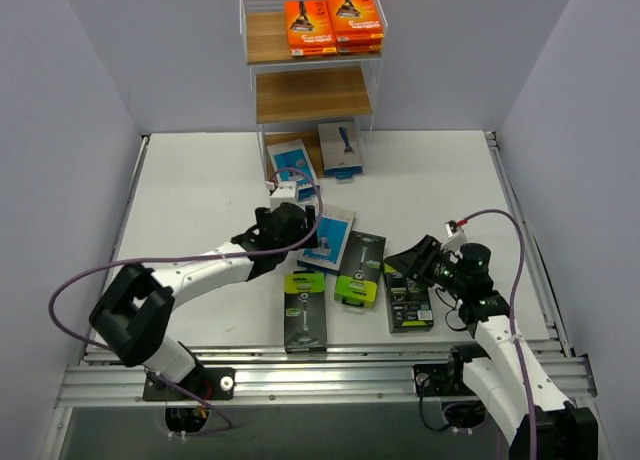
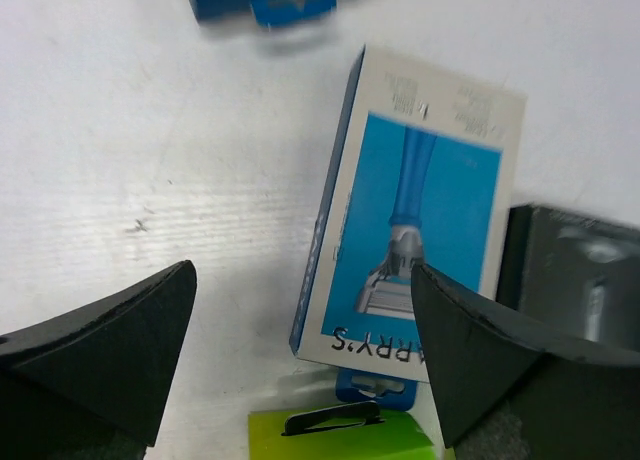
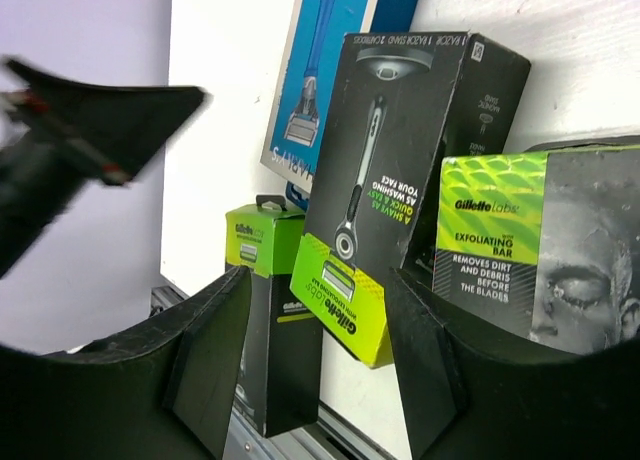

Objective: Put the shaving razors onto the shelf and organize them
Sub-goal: Grab a shaving razor with the right arm

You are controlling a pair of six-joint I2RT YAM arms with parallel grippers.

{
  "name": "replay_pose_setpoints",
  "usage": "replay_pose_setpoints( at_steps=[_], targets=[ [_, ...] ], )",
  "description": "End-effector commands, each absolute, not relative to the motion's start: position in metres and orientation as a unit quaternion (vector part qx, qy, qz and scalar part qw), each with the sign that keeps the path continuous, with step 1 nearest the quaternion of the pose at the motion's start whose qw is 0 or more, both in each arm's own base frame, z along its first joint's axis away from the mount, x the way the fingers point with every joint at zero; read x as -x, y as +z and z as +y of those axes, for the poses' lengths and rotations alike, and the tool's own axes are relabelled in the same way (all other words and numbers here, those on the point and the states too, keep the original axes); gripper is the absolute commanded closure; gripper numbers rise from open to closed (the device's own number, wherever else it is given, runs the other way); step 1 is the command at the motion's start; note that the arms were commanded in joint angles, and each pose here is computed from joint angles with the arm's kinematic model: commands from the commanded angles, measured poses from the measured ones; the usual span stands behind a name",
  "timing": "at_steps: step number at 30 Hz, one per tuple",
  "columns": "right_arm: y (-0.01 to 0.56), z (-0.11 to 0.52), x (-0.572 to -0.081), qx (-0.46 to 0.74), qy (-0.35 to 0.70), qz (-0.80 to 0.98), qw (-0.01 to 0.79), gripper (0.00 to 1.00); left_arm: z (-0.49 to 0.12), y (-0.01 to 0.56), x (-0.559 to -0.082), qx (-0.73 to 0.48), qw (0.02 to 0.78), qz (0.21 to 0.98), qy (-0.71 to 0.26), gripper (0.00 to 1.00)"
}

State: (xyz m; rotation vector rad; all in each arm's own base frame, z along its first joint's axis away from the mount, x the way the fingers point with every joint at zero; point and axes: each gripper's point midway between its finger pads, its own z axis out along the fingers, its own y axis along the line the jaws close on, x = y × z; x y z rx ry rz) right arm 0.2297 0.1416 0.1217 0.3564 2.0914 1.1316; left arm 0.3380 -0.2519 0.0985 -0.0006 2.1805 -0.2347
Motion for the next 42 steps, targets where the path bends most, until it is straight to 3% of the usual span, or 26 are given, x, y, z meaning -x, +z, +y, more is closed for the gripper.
replay_pose_setpoints(
  at_steps=[1, 6, 10, 18, 27, 32, 42],
  targets=[
    [0.154, 0.142, -0.252, -0.126, 0.449, 0.787, 0.404, 0.48, -0.233, 0.173, -0.350, 0.050, 0.501, 0.856, -0.120, 0.02],
    [0.161, 0.144, -0.263, -0.137, 0.463, 0.772, 0.414, 0.50, -0.189, 0.186, -0.363, 0.142, 0.474, 0.840, -0.222, 0.04],
    [0.164, 0.151, -0.276, -0.156, 0.480, 0.761, 0.408, 0.69, -0.175, 0.186, -0.364, 0.178, 0.456, 0.827, -0.276, 0.02],
    [0.182, 0.194, -0.317, -0.173, 0.477, 0.754, 0.417, 0.65, -0.158, 0.254, -0.380, 0.152, 0.475, 0.818, -0.286, 0.03],
    [0.151, 0.254, -0.362, -0.259, 0.466, 0.747, 0.398, 0.66, -0.097, 0.273, -0.375, 0.121, 0.550, 0.812, -0.150, 0.05],
    [0.139, 0.291, -0.398, -0.286, 0.456, 0.742, 0.400, 0.66, -0.094, 0.303, -0.371, 0.107, 0.575, 0.800, -0.131, 0.06],
    [0.117, 0.333, -0.449, -0.333, 0.432, 0.731, 0.410, 0.66, -0.080, 0.298, -0.360, 0.124, 0.588, 0.793, -0.104, 0.06]
  ],
)
